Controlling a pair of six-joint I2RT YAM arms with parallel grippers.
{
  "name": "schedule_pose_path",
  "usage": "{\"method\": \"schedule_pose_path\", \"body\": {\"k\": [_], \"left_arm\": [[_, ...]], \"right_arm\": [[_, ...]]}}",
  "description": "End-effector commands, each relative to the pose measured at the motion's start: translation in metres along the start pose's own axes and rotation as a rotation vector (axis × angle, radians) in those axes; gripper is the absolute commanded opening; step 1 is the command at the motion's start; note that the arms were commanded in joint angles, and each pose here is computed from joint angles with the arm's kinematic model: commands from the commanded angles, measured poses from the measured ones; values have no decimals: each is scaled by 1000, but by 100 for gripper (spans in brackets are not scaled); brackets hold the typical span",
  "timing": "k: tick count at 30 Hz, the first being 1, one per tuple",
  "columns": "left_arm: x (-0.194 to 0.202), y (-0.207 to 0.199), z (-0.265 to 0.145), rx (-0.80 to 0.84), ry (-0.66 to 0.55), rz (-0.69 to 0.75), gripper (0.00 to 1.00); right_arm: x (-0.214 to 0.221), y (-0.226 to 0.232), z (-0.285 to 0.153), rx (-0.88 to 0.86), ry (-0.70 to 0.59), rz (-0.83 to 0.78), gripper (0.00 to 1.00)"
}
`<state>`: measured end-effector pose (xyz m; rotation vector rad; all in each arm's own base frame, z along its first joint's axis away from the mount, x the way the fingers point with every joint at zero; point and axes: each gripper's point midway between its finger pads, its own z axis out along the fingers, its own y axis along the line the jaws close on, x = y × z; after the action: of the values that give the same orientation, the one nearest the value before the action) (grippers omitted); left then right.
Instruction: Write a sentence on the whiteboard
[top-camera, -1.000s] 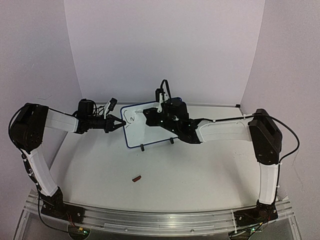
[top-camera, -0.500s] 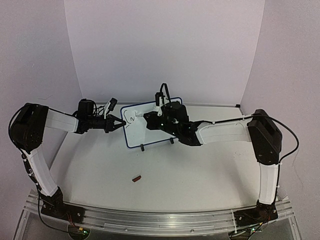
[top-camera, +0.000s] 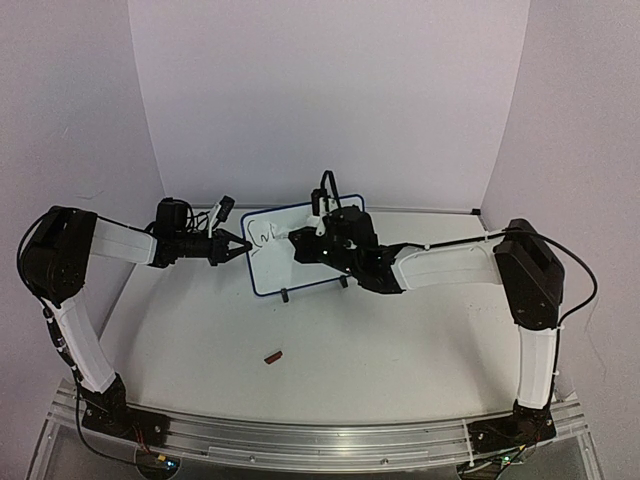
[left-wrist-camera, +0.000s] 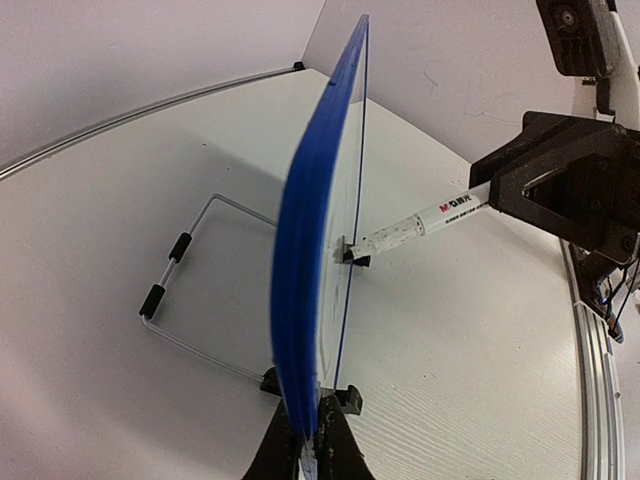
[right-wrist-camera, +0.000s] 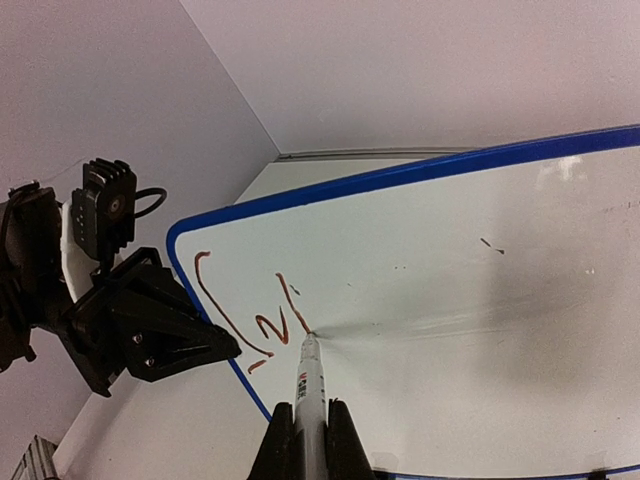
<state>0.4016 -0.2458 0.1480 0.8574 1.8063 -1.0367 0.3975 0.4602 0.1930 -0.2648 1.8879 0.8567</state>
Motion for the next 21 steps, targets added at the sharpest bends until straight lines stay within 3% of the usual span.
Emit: {"method": "schedule_pose_path", "body": {"k": [1, 10, 21], "left_arm": [[7, 9, -1, -80, 39, 16, 0], [8, 10, -1, -82, 40, 16, 0], [9, 11, -1, -87, 41, 16, 0]], "right_arm": [[-20, 2, -10, 11, -42, 12, 0], [-19, 5, -11, -4, -33, 14, 0], [-49, 21, -39, -46, -70, 9, 0]]}}
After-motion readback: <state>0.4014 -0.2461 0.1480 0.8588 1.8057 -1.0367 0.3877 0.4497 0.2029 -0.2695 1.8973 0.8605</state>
